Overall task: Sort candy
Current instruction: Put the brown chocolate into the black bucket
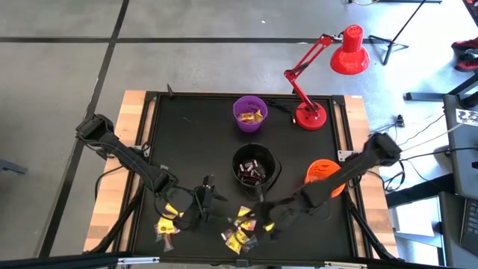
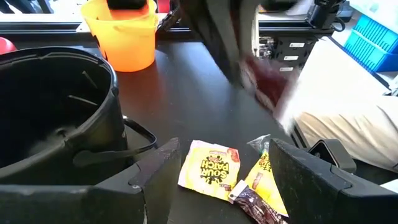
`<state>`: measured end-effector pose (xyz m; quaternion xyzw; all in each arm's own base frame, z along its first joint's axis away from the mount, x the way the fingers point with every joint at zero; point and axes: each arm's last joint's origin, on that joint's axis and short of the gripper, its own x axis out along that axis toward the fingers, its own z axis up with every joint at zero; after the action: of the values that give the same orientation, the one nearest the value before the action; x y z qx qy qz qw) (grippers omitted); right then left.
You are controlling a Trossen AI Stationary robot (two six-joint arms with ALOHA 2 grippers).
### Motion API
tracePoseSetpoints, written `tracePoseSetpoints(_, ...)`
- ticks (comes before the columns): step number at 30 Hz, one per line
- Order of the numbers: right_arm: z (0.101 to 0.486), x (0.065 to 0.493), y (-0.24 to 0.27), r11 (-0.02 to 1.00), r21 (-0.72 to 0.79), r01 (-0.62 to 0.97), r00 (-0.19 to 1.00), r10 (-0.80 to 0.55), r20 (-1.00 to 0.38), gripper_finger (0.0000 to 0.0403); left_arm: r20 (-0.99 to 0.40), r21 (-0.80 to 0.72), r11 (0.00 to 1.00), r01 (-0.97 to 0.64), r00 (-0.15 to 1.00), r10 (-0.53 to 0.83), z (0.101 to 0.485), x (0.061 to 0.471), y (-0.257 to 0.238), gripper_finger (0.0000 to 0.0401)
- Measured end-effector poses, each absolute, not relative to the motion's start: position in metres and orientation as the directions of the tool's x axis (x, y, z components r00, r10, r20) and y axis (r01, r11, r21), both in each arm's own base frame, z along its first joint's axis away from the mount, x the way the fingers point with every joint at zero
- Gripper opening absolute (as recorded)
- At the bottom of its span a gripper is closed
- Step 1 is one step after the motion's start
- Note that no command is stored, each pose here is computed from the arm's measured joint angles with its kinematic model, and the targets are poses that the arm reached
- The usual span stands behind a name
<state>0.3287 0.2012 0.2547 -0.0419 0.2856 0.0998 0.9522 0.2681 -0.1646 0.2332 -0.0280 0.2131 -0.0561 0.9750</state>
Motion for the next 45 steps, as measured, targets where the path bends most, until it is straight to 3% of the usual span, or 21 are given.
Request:
tracePoseSetpoints(8,0.287,0.291,0.163,0.983,-0.167,0.074,0.836,-0.152,-0.527,0.0004,-0.412,-0.079,0.992,0.098,0.903,-0.121,0.233,0.268,-0.165,0.0233)
tracePoseSetpoints(17,0.268,0.265,0.115,0.956,-0.102,0.275,0.781,-0.285,-0.556,0.0007,-0.41,-0.072,0.993,0.095,0.905,-0.116,0.233,0.268,-0.164,0.0233)
tracePoseSetpoints(23,0.263,0.266,0.105,0.947,-0.043,0.319,0.771,-0.286,-0.569,0.0039,-0.41,-0.072,0.993,0.093,0.905,-0.114,0.233,0.268,-0.164,0.0233)
tracePoseSetpoints(34,0.266,0.268,0.107,0.952,-0.013,0.307,0.795,-0.264,-0.547,0.0199,-0.417,-0.092,0.988,0.124,0.896,-0.151,0.233,0.268,-0.166,0.0233)
tracePoseSetpoints(38,0.266,0.268,0.108,0.958,0.01,0.288,0.799,-0.235,-0.553,0.0216,-0.454,-0.105,0.976,0.19,0.864,-0.217,0.222,0.267,-0.177,0.0233)
tracePoseSetpoints(45,0.267,0.269,0.109,0.96,0.021,0.28,0.803,-0.222,-0.553,0.0218,-0.499,-0.171,0.971,0.168,0.835,-0.232,0.184,0.277,-0.196,0.0233)
